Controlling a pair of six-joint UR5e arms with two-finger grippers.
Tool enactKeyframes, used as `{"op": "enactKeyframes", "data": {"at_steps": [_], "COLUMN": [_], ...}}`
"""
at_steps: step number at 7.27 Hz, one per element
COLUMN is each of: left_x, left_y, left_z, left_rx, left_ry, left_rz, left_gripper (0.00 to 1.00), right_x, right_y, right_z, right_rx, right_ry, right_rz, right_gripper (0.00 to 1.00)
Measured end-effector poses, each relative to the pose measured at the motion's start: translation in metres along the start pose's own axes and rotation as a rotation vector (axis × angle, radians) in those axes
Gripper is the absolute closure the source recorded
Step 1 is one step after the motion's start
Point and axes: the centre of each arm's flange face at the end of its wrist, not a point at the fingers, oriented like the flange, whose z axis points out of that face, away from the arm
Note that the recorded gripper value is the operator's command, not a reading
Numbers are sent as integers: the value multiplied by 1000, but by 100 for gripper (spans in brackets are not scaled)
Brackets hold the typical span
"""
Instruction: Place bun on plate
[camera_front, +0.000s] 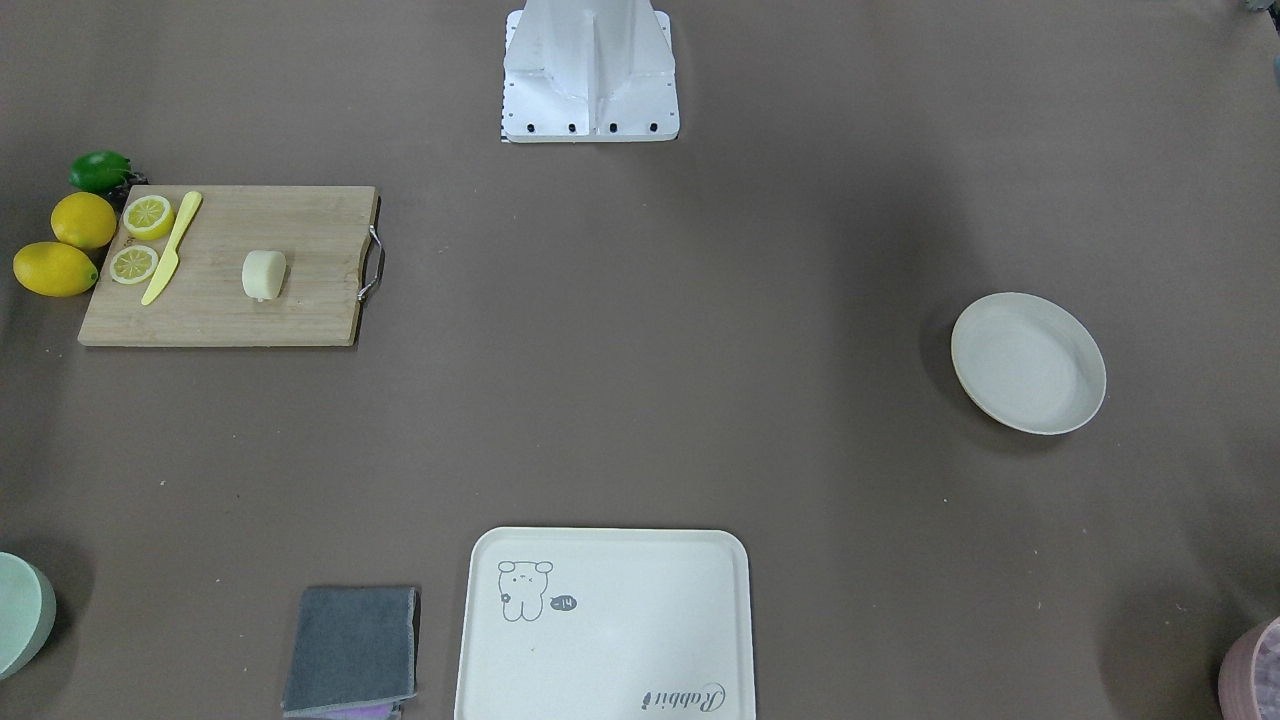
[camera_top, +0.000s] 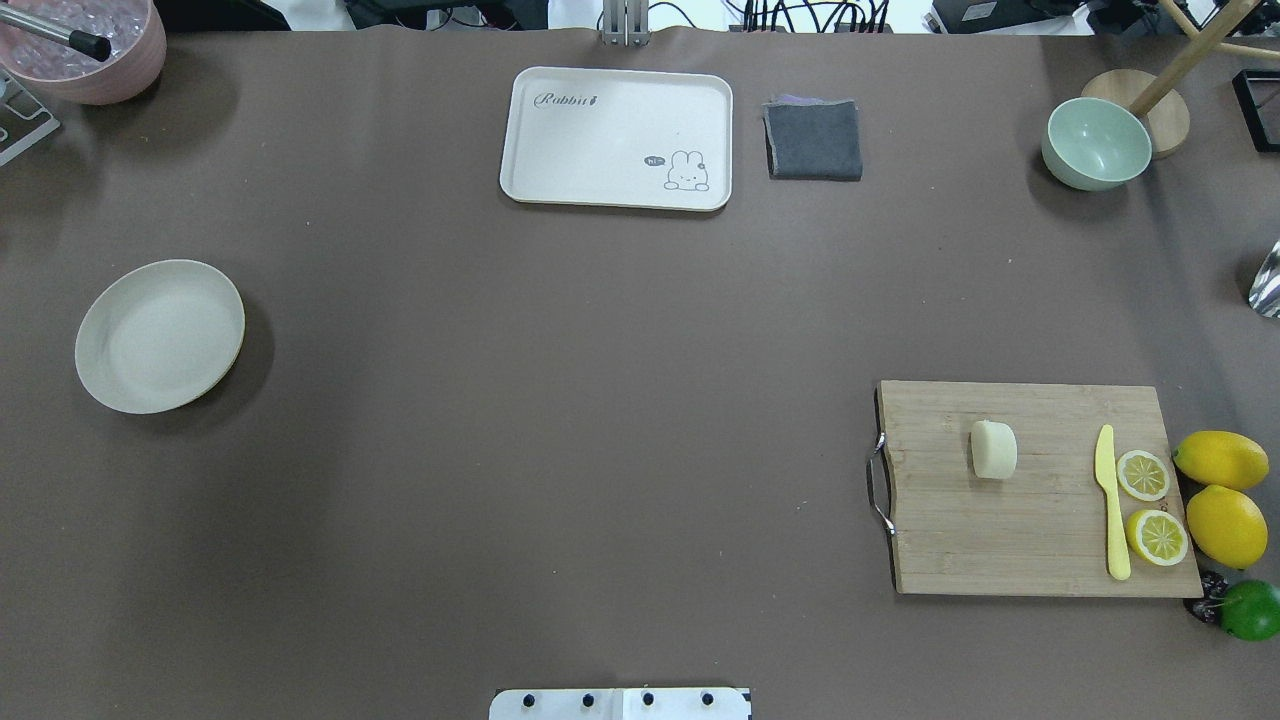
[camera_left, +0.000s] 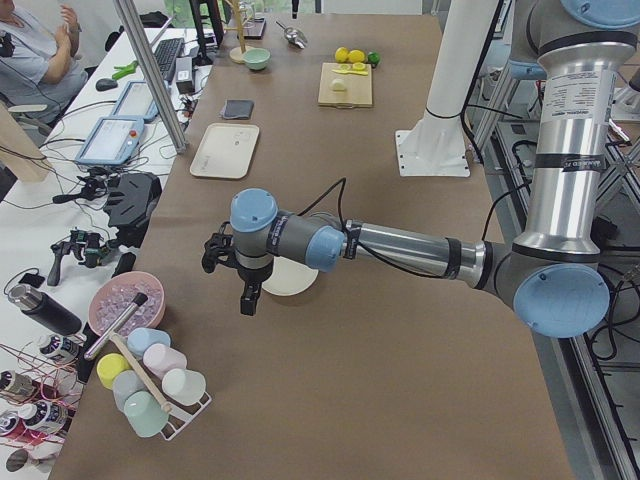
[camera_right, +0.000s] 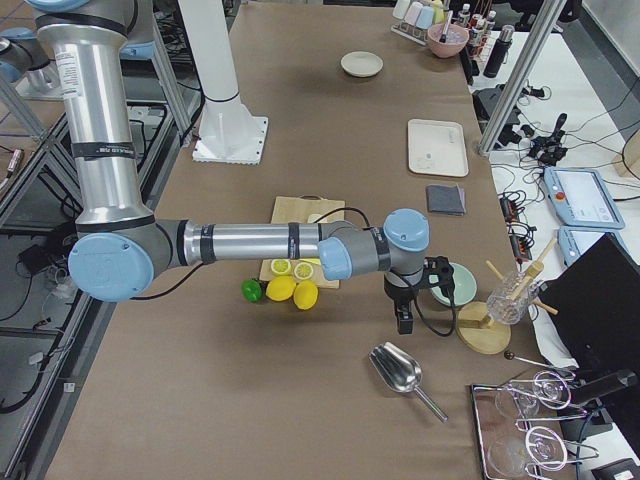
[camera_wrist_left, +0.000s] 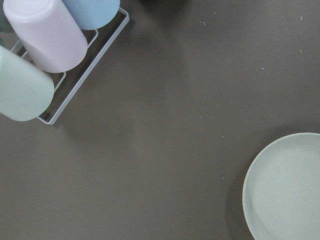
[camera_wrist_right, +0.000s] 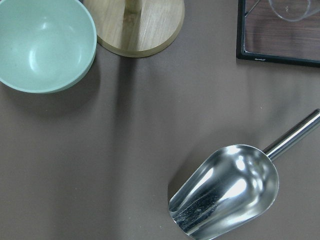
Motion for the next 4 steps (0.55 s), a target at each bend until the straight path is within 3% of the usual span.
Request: {"op": "enactKeyframes", "data": {"at_steps": [4], "left_x": [9], "left_y": [-1], "left_z": [-5], "left_rx": [11], "left_ry": [0], "left_rz": [24], "left_gripper": [2], "right_x": [3], "right_y": [2], "right_z": [1], "right_rx": [-1], "right_ry": [1], "right_rz": [3], "right_gripper": [0]}}
